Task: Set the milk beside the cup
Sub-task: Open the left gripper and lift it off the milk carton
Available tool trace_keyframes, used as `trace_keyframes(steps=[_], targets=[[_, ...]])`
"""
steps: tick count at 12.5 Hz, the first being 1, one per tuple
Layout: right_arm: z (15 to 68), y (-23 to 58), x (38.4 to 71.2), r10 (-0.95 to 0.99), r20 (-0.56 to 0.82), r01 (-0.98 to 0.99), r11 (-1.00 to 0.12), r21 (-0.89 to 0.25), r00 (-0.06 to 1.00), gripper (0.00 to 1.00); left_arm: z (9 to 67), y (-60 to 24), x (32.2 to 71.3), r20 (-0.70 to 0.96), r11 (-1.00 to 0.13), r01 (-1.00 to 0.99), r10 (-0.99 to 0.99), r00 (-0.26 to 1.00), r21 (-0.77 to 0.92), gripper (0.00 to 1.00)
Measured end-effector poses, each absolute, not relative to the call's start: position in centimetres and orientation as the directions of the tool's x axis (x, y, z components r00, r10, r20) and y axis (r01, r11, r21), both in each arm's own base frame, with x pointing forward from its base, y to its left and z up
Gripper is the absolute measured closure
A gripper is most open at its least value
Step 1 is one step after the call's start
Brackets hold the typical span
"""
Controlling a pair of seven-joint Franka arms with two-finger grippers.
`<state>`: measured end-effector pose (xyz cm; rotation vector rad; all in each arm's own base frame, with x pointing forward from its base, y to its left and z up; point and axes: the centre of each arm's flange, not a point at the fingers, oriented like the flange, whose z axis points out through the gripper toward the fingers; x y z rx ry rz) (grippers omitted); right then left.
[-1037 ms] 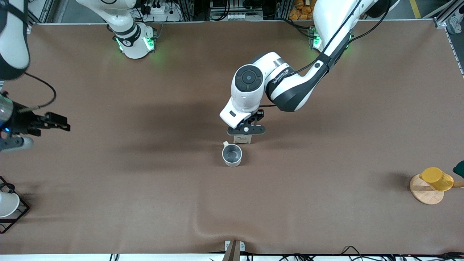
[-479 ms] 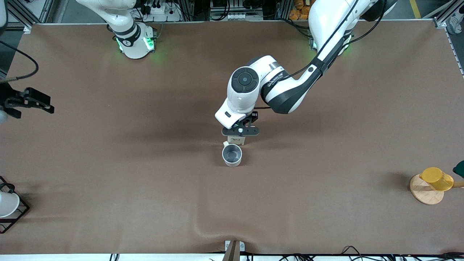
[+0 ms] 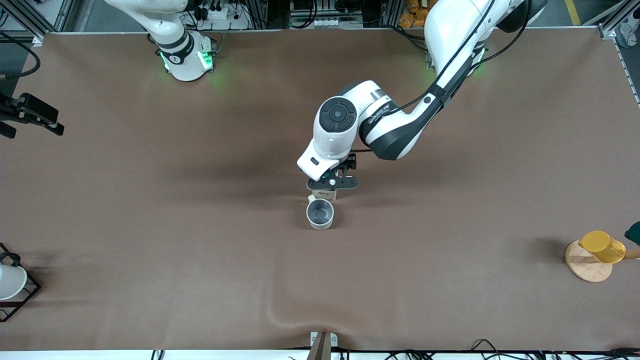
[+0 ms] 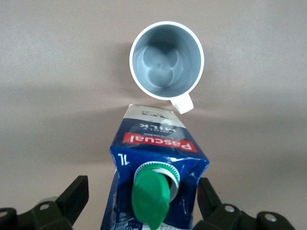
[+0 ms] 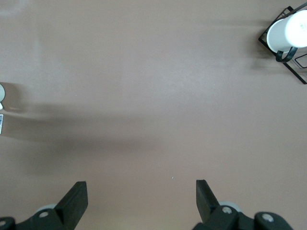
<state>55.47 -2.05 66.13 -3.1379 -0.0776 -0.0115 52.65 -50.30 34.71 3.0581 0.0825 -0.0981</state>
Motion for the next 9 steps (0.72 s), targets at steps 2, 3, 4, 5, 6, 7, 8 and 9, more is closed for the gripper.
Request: trace_keyframes(steps=[2, 3, 4, 5, 6, 7, 8, 9], targets=[[65.9, -2.1, 55.3, 0.046, -0.012, 0.046, -0.999, -0.003, 0.999, 0.00, 36.9, -49.7, 53.6, -0.038, -0.992, 0.079, 0.075, 0.996, 0.099, 0.00], [65.8, -2.0, 55.2, 0.046, -0.023, 0.046, -0.999, -0.003, 0.999, 0.00, 38.8, -48.7, 54.4, -0.016, -0.989, 0.097, 0.095, 0.995, 0.109, 0.00], [65.7, -2.1, 55.0, 0.045, -0.033, 0.045, -0.999, -0.004, 0.998, 0.00, 41.0, -47.5, 55.2, 0.009, -0.985, 0.126, 0.128, 0.992, 0.116, 0.00], [65.6, -2.2, 55.0, 0.042, -0.041, 0.042, -0.999, -0.004, 0.998, 0.00, 43.4, -46.0, 56.1, 0.037, -0.977, 0.177, 0.182, 0.983, 0.120, 0.00], [65.6, -2.4, 54.9, 0.039, -0.044, 0.039, -0.999, -0.004, 0.998, 0.00, 45.8, -44.0, 57.1, 0.071, -0.965, 0.230, 0.240, 0.968, 0.125, 0.00], [65.6, -2.5, 54.8, 0.036, -0.048, 0.036, -0.999, -0.005, 0.998, 0.00, 48.1, -41.6, 58.2, 0.104, -0.953, 0.274, 0.288, 0.952, 0.131, 0.00], [65.6, -2.5, 54.7, 0.036, -0.056, 0.036, -0.999, -0.005, 0.998, 0.00, 50.3, -38.6, 59.4, 0.129, -0.938, 0.319, 0.335, 0.933, 0.134, 0.00], [65.6, -2.4, 54.6, 0.038, -0.061, 0.038, -0.999, -0.006, 0.997, 0.00, 52.1, -35.3, 60.6, 0.146, -0.922, 0.365, 0.382, 0.913, 0.130, 0.00]])
